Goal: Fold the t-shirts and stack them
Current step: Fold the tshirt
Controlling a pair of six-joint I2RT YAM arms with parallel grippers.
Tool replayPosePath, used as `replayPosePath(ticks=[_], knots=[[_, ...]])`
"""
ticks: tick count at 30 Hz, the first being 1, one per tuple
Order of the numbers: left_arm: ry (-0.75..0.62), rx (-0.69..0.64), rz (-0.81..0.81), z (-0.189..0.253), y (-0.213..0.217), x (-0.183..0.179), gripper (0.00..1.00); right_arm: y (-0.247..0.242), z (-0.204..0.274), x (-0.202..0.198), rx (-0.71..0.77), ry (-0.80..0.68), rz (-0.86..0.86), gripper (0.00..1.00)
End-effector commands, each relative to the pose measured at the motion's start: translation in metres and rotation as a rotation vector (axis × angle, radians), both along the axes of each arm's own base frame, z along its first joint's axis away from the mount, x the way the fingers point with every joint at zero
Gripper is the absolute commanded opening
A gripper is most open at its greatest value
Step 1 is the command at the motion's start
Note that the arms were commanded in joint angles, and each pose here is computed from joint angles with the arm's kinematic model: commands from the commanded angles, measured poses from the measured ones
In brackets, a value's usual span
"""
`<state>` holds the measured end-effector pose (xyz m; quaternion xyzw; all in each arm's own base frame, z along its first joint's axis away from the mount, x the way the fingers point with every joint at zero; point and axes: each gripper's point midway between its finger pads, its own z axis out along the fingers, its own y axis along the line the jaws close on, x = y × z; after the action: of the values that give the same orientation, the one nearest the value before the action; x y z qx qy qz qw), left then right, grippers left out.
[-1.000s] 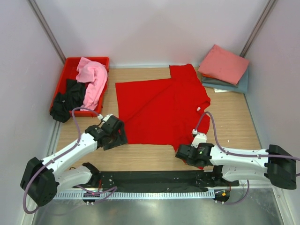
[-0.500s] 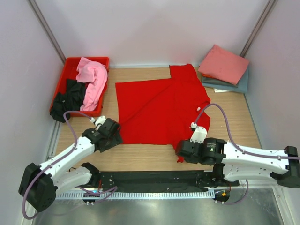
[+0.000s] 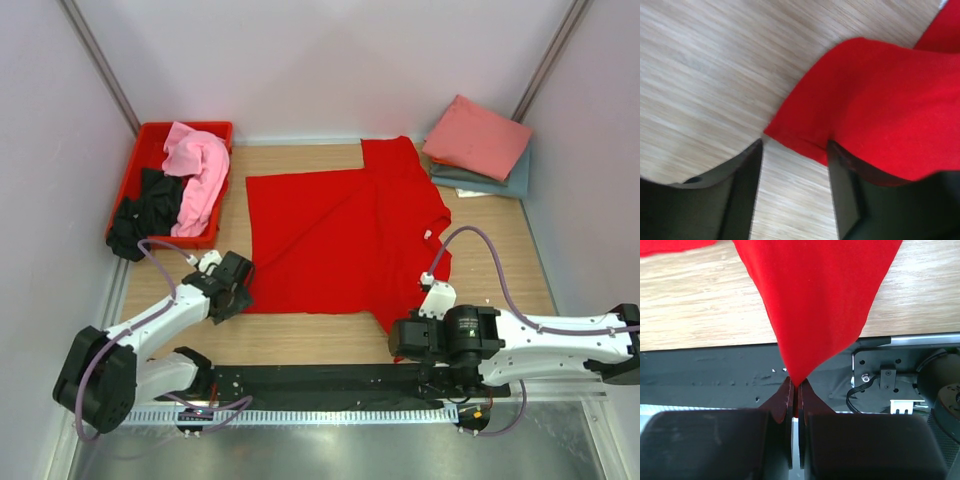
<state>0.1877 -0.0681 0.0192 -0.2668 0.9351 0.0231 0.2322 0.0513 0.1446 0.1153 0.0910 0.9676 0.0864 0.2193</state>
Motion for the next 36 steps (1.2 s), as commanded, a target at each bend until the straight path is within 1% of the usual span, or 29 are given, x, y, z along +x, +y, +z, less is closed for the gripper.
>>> replayPosePath(ticks=[1, 2, 3, 4, 5, 9, 13, 15, 17, 21, 24, 26, 29, 30, 31, 33, 34, 35, 36], knots=[[-0.041, 0.014, 0.003, -0.005, -0.003, 0.018, 0.52, -0.038, 0.004, 0.001, -0.101, -0.011, -0.053, 0.01], [-0.049, -0.003, -0.006, -0.006, -0.007, 0.023, 0.37, -0.039, 0.006, 0.0, -0.103, -0.007, -0.05, 0.01], [-0.042, -0.015, -0.014, -0.008, -0.01, 0.023, 0.28, -0.04, 0.007, -0.001, -0.104, -0.004, -0.036, 0.01], [-0.028, -0.026, -0.022, -0.011, -0.013, 0.021, 0.17, -0.04, 0.007, -0.003, -0.106, 0.002, -0.019, 0.01], [-0.029, -0.035, -0.03, -0.011, -0.015, 0.021, 0.0, -0.039, 0.009, -0.004, -0.098, 0.009, -0.008, 0.01], [-0.029, -0.061, -0.042, -0.001, -0.016, 0.012, 0.0, -0.034, 0.015, -0.008, -0.107, 0.025, 0.042, 0.01], [-0.099, -0.066, 0.005, 0.036, -0.002, 0.0, 0.0, -0.031, 0.012, -0.012, -0.165, 0.052, 0.086, 0.01], [-0.154, -0.096, 0.035, 0.057, 0.002, -0.005, 0.0, -0.033, 0.009, -0.013, -0.182, 0.06, 0.093, 0.01], [-0.172, -0.143, 0.037, 0.067, -0.004, -0.007, 0.0, -0.032, 0.01, -0.011, -0.189, 0.048, 0.093, 0.01], [-0.156, -0.111, 0.044, 0.084, 0.002, -0.01, 0.0, -0.025, 0.015, -0.003, -0.228, 0.008, 0.104, 0.01], [-0.192, -0.148, 0.03, 0.097, -0.002, -0.008, 0.0, -0.014, 0.022, 0.007, -0.264, -0.039, 0.111, 0.01], [-0.229, -0.139, 0.024, 0.108, 0.0, -0.004, 0.0, -0.007, 0.03, 0.02, -0.288, -0.092, 0.117, 0.02], [-0.214, -0.068, 0.004, 0.113, 0.006, 0.002, 0.0, -0.005, 0.043, 0.045, -0.327, -0.155, 0.094, 0.02], [-0.207, -0.055, -0.016, 0.113, 0.005, 0.005, 0.0, -0.004, 0.044, 0.052, -0.351, -0.159, 0.098, 0.02], [-0.187, -0.044, -0.053, 0.113, 0.001, 0.013, 0.0, -0.004, 0.048, 0.066, -0.363, -0.162, 0.107, 0.02], [-0.161, -0.034, -0.087, 0.112, -0.004, 0.02, 0.0, -0.002, 0.048, 0.082, -0.363, -0.167, 0.127, 0.02], [-0.132, -0.014, -0.108, 0.11, -0.006, 0.028, 0.0, -0.004, 0.047, 0.101, -0.34, -0.166, 0.071, 0.01], [-0.12, -0.012, -0.114, 0.109, -0.007, 0.031, 0.0, -0.007, 0.048, 0.11, -0.372, -0.165, 0.117, 0.01], [-0.105, -0.008, -0.121, 0.107, -0.008, 0.035, 0.0, -0.011, 0.044, 0.117, -0.391, -0.144, 0.117, 0.01]])
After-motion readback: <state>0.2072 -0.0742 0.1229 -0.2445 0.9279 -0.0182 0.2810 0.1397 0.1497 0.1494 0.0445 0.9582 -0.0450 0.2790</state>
